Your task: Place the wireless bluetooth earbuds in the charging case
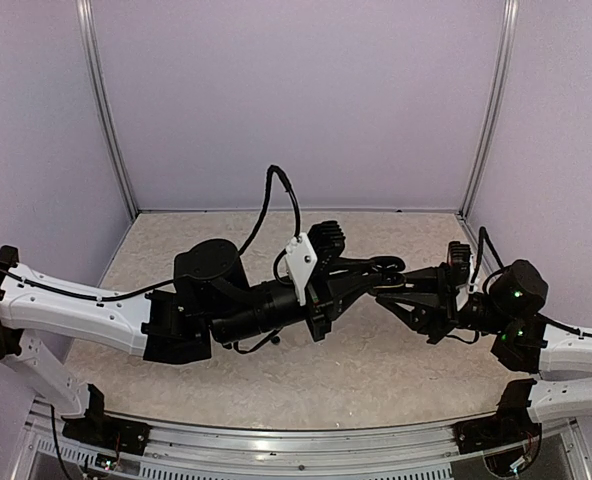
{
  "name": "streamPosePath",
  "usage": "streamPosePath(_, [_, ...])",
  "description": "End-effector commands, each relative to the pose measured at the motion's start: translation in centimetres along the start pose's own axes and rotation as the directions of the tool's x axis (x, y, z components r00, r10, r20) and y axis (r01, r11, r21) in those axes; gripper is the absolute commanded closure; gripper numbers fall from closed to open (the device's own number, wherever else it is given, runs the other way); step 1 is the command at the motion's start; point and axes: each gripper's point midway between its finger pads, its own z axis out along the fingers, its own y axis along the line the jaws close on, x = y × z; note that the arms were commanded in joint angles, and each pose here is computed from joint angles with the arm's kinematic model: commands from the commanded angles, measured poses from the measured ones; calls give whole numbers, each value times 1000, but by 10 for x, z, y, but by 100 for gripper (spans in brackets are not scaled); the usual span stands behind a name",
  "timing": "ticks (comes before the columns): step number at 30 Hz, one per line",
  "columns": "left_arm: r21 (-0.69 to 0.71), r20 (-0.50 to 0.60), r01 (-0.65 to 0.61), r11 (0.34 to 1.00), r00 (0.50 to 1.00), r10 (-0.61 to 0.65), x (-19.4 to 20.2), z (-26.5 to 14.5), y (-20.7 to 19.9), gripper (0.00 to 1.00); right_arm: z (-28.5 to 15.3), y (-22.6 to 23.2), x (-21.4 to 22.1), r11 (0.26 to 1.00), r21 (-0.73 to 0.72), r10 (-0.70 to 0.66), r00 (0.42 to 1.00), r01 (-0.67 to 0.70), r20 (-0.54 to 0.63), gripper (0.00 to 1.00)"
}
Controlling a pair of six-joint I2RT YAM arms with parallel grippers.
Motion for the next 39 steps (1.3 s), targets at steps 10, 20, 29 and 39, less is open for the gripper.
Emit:
streamPosePath(10, [33,-184,-125,992,974,129,55,-4,-8,88,-4,12,-44,995,-33,-84,987,89,134,99])
streamPosePath(20, [41,-73,-132,990,988,135,14,-5,-16,88,-2,10,-8,989,-30,-146,987,148,61,100])
streamPosePath(29, [70,76,-213,975,975,207,-41,-11,-34,87,1,7,17,975,-25,-221,975,222,37,100])
streamPosePath(39, [65,113,-191,979,977,183,-53,-40,-28,87,-6,19,6,951,-57,-300,950,305,83,100])
